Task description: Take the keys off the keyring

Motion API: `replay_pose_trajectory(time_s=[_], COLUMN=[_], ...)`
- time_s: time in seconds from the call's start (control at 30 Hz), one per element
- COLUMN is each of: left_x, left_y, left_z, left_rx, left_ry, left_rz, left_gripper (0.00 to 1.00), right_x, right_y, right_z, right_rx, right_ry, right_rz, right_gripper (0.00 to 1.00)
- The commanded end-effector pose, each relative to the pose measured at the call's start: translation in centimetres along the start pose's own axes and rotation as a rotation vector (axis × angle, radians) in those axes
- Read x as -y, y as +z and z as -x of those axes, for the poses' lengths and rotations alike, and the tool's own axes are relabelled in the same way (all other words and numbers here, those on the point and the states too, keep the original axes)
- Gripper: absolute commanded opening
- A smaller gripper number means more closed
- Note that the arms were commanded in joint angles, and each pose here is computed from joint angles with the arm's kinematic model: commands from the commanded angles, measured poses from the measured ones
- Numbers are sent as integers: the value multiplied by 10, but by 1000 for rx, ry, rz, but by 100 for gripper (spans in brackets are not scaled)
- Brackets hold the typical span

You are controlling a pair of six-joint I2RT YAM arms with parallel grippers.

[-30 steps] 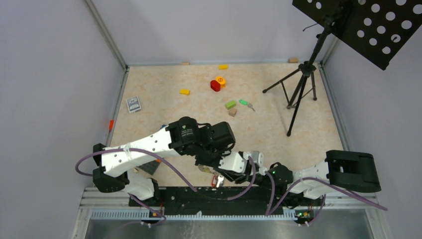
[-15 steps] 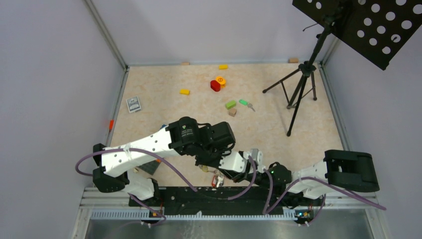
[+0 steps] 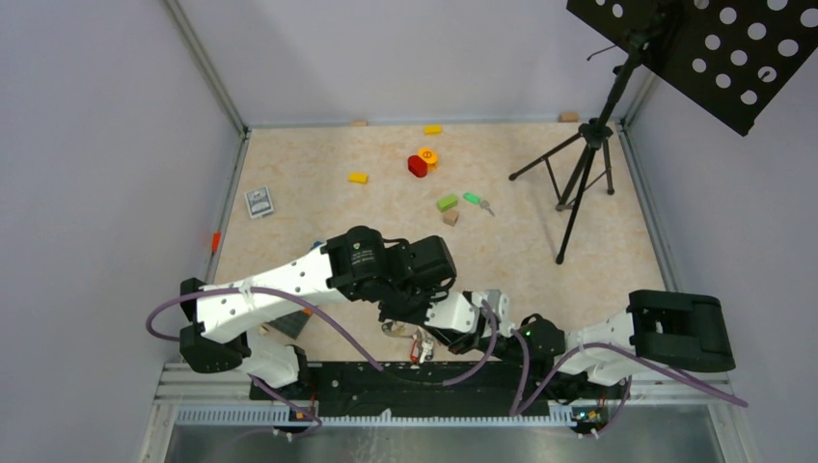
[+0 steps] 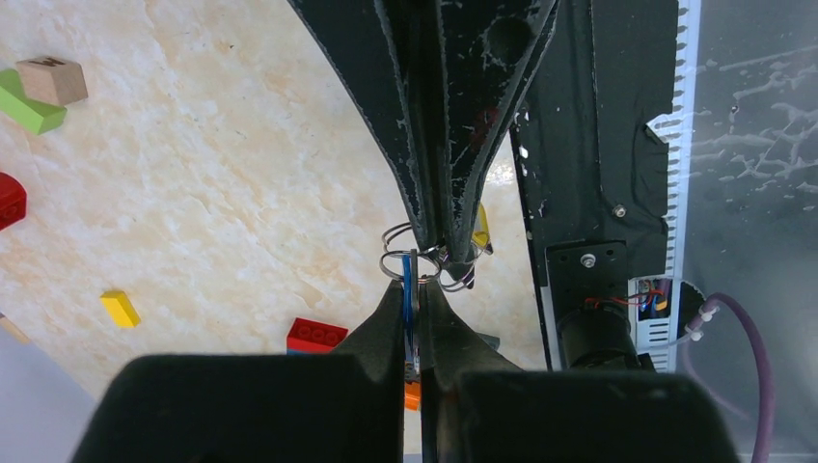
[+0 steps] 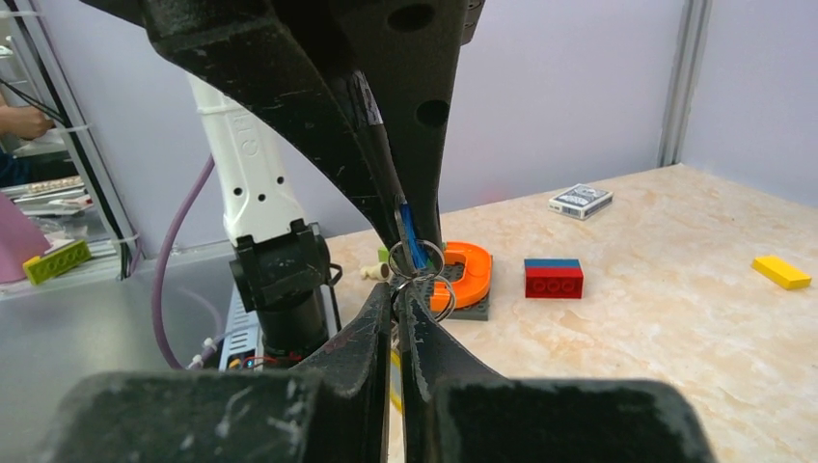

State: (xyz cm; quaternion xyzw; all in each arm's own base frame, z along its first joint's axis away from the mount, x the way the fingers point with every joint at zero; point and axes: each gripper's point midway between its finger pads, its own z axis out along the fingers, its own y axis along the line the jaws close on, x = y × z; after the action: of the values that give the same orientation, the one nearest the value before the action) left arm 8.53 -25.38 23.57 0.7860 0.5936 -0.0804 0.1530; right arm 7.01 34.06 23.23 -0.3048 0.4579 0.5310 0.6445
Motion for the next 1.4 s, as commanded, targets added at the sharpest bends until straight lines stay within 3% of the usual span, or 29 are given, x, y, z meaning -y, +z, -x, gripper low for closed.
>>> replay_pose_trajectory(time_s=[0.0, 0.53, 1.37], left_x=[-4, -13, -11], left_y=[-12, -22, -9], left_z=[14, 0, -7], left_rx=[62, 35, -9], left_ry=[-26, -66, -83], left_rz=[30, 122, 105], left_gripper=[0, 0, 0], right_x=[-11, -7, -9], right_y=[6, -10, -17], right_z=[57, 66, 92], right_rx=[215, 238, 253], right_ry=[12, -30, -128], right_rz=[43, 16, -11], right_gripper=[0, 0, 0])
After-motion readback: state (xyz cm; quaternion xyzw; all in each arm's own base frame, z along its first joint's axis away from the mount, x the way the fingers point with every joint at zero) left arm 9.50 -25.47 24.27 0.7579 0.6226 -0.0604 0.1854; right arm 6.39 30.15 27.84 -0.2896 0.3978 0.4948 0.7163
